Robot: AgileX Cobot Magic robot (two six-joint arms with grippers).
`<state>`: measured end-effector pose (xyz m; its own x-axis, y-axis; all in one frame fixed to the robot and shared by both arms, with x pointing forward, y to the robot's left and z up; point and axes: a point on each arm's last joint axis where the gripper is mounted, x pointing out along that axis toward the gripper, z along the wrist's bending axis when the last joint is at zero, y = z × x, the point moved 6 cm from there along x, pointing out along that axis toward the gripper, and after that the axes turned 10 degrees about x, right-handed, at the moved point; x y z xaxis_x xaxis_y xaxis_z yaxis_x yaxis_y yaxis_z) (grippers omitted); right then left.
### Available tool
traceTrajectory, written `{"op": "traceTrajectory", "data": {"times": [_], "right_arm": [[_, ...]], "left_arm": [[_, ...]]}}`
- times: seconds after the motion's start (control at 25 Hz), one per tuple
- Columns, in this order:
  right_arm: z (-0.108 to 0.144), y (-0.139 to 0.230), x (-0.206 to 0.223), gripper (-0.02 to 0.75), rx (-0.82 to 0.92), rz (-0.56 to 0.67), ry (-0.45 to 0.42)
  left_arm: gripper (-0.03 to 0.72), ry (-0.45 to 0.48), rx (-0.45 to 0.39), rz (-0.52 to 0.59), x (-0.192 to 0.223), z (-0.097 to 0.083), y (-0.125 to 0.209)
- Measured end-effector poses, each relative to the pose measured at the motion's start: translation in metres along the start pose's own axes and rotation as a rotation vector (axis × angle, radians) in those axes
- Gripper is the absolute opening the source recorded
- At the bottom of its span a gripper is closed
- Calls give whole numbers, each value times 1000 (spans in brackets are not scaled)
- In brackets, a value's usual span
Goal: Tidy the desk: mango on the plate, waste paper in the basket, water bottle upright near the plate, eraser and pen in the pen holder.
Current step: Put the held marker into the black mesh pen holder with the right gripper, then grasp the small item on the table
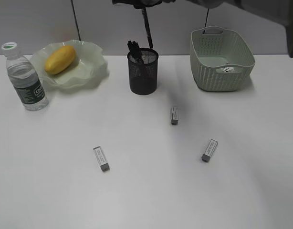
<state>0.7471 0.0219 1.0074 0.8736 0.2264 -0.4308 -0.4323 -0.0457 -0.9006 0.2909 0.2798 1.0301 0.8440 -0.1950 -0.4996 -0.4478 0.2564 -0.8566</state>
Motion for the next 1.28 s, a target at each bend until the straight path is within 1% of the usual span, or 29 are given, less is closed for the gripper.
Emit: {"op": "traceTrajectory", "data": {"times": [0.16, 0.28, 0.48, 0.56, 0.72, 0.8, 0.92, 1.04, 1.16, 1.28], "right_arm": [[2, 20, 20, 145, 12, -15, 2], [0, 36, 31, 145, 29, 5, 17], [0, 42, 34, 151, 39, 17, 25], [0, 42, 34, 191, 40, 17, 25], [-1, 45, 35, 375, 55, 29, 27], [0, 47, 36, 428, 58, 36, 27], [-2, 48, 33, 455, 52, 64, 39], [-3, 45, 23, 460, 16, 122, 42], [0, 38, 3, 460, -38, 208, 1], [6, 32, -24, 460, -96, 320, -70]], "left_arm": [[376, 0, 0, 0, 0, 0, 0], [373, 0, 0, 0, 0, 0, 0], [370, 0, 0, 0, 0, 0, 0], [370, 0, 0, 0, 0, 0, 0], [366, 0, 0, 0, 0, 0, 0], [365, 0, 0, 0, 0, 0, 0], [365, 0, 0, 0, 0, 0, 0], [365, 0, 0, 0, 0, 0, 0], [365, 0, 0, 0, 0, 0, 0], [365, 0, 0, 0, 0, 0, 0]]}}
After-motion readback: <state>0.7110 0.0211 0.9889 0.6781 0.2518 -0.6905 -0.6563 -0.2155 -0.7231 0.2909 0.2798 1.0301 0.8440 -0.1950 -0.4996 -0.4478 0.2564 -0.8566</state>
